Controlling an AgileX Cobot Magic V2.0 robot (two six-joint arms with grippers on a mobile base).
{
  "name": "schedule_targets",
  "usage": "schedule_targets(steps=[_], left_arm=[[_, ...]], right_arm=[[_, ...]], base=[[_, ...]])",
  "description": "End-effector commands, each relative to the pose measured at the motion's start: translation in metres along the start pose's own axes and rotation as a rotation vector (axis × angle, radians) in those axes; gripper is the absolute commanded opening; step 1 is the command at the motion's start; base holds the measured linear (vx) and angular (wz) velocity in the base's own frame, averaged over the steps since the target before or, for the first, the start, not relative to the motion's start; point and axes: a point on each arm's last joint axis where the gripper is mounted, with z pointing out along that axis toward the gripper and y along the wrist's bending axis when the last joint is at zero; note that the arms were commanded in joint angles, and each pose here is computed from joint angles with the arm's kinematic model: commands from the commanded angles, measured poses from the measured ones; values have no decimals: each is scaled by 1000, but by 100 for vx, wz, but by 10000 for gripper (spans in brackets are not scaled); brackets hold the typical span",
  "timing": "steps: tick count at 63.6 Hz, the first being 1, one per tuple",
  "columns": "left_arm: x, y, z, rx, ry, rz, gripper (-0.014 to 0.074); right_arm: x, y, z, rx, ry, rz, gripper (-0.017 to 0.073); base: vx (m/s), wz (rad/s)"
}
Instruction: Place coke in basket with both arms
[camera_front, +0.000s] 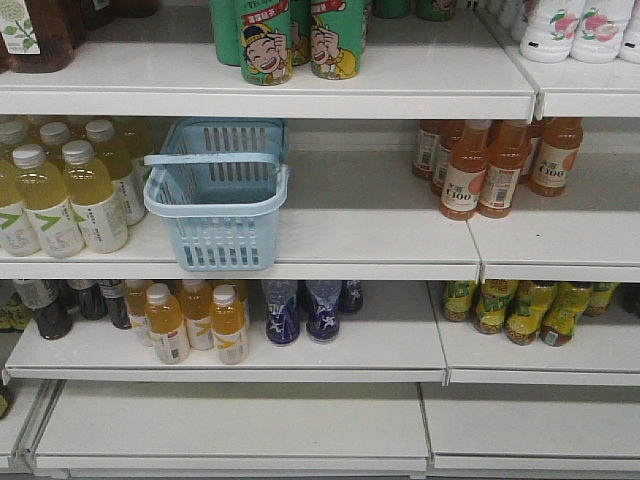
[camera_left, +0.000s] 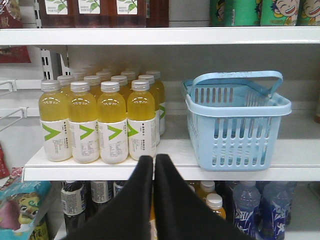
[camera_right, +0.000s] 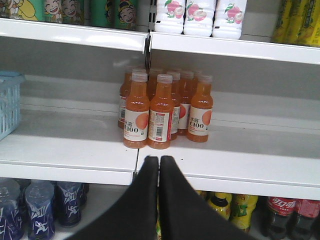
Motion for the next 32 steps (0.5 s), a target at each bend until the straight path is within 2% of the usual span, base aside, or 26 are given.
schedule_targets(steps=[1,32], left_arm=[[-18,-3,-3,29,-108,-17,-6],[-18,-3,-3,28,-107,-17,-6]], right_arm=[[-4,2,-1,-15,-66,-17,-5],[-4,2,-1,-15,-66,-17,-5]], base=[[6,1],[3,-1]])
